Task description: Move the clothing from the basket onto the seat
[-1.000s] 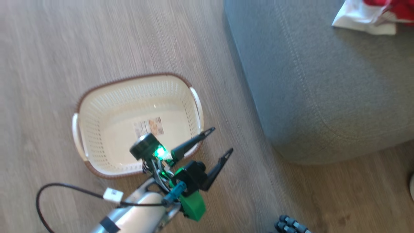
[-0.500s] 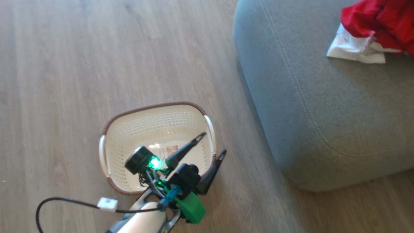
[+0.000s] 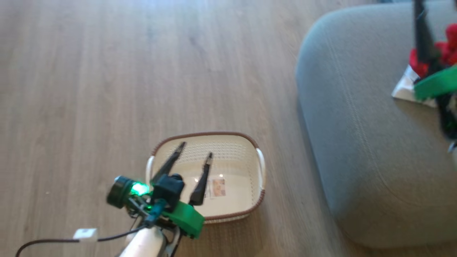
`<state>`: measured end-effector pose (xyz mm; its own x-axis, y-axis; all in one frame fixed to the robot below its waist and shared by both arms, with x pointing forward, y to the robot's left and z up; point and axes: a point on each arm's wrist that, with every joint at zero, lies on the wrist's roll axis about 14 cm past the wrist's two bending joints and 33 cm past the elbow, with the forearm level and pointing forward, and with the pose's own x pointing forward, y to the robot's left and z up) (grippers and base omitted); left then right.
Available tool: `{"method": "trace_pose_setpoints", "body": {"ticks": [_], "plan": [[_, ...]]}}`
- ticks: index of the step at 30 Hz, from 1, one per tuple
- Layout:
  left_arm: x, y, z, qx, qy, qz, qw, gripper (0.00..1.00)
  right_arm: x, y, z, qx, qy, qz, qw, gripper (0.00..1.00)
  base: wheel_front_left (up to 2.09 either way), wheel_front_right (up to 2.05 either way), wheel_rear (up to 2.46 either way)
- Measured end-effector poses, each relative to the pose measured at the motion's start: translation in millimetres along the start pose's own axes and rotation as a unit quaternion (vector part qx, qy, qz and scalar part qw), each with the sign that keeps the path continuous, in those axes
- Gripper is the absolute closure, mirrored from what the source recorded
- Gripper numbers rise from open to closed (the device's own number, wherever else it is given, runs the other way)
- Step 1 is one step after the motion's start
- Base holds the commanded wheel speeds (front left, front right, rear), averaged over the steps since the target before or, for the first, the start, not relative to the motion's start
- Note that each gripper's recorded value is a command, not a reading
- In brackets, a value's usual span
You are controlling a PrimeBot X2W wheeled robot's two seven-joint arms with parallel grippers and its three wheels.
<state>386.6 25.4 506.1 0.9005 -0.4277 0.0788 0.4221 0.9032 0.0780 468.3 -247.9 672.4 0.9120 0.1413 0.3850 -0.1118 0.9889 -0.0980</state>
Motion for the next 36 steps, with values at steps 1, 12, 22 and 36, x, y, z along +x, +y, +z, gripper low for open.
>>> {"method": "trace_pose_setpoints", "body": {"ticks": [1,12,22,36], "plan": [[-3.3,9.3,2.4,-0.001,-0.002,0.019,1.000,0.00,-2.3,9.0,-4.1,0.009,0.002,0.007,1.000,0.00,0.00,0.00,0.00],[-50.4,94.0,36.1,0.005,-0.046,0.198,0.979,0.00,-48.9,91.7,-45.9,0.120,0.038,0.029,0.992,0.00,0.00,0.00,0.00],[-72.9,108.1,20.3,-0.027,-0.025,0.231,0.972,0.00,-100.9,104.6,-85.1,0.156,0.099,-0.017,0.983,0.00,0.00,0.00,0.00],[-78.7,103.3,0.9,-0.037,0.004,0.221,0.975,0.00,-132.3,103.3,-106.8,0.151,0.141,-0.045,0.978,0.00,0.00,0.00,0.00]]}}
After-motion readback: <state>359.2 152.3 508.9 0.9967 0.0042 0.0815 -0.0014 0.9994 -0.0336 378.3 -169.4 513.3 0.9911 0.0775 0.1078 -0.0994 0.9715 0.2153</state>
